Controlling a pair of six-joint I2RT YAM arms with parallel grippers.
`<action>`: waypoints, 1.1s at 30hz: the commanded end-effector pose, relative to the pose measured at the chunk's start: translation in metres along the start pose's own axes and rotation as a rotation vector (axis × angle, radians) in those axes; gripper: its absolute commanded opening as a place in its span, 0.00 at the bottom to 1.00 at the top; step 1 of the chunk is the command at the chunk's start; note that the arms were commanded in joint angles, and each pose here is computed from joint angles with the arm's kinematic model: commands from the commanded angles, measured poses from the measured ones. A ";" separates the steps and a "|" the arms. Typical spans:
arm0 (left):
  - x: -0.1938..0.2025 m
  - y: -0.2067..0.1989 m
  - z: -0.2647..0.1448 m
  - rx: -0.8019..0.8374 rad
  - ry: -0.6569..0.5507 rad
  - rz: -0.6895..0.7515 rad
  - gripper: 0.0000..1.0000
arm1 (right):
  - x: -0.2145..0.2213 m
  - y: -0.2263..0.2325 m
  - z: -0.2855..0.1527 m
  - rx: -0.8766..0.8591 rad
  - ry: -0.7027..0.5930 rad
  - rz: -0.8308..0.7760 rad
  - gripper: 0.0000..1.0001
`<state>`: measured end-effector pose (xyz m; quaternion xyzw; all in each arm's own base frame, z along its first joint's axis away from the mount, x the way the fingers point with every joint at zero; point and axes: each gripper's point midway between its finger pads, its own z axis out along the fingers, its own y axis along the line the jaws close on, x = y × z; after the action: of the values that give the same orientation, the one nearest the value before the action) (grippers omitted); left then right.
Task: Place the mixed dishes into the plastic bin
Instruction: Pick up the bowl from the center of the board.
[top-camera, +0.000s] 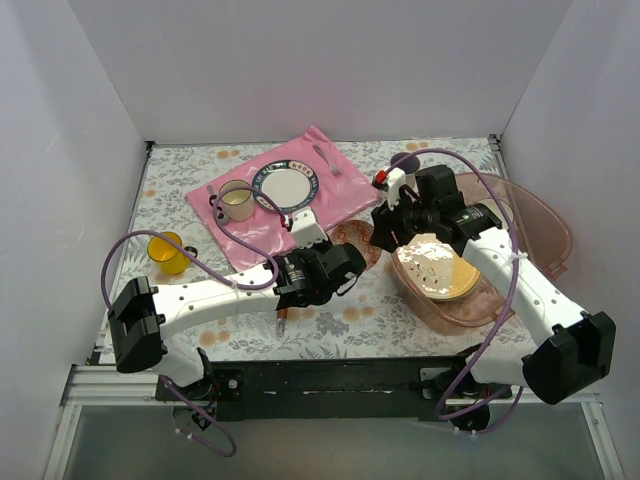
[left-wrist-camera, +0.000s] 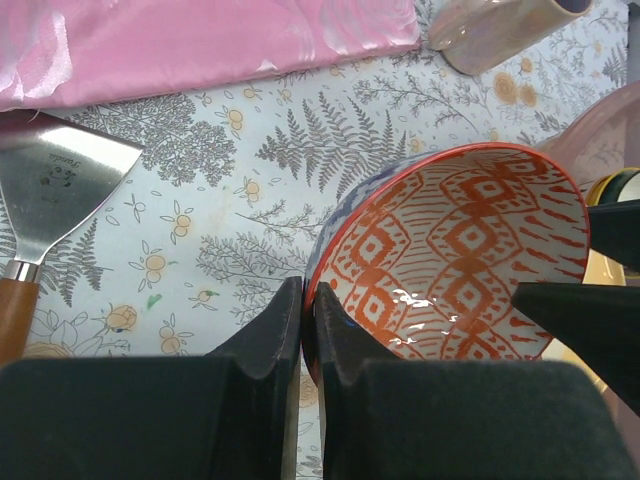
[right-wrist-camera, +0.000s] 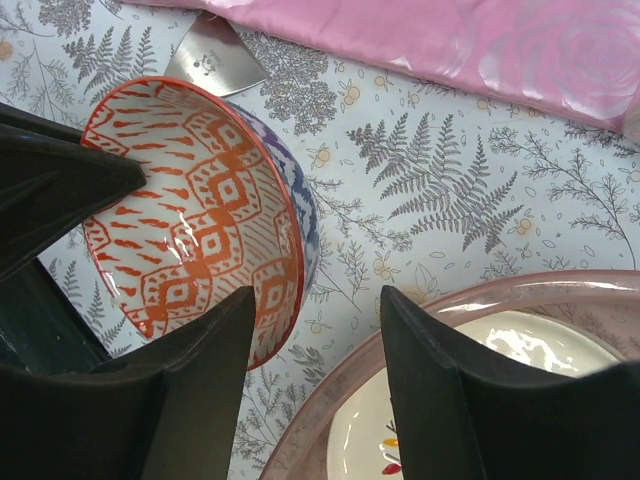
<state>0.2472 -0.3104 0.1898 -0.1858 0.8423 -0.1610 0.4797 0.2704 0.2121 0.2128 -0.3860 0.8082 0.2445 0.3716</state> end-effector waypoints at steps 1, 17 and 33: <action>-0.028 -0.024 -0.010 0.037 -0.082 -0.104 0.00 | -0.009 -0.002 0.006 0.011 -0.023 0.010 0.58; -0.032 -0.036 -0.017 0.066 -0.082 -0.132 0.00 | -0.010 -0.001 0.013 0.001 -0.009 0.032 0.38; -0.034 -0.052 -0.043 0.281 -0.014 -0.132 0.26 | -0.019 -0.004 -0.003 -0.014 -0.052 -0.005 0.01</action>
<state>0.2408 -0.3334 0.2068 -0.1788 0.8299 -0.2167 0.4821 0.2840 0.2123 0.1973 -0.3486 0.8356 0.2281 0.3581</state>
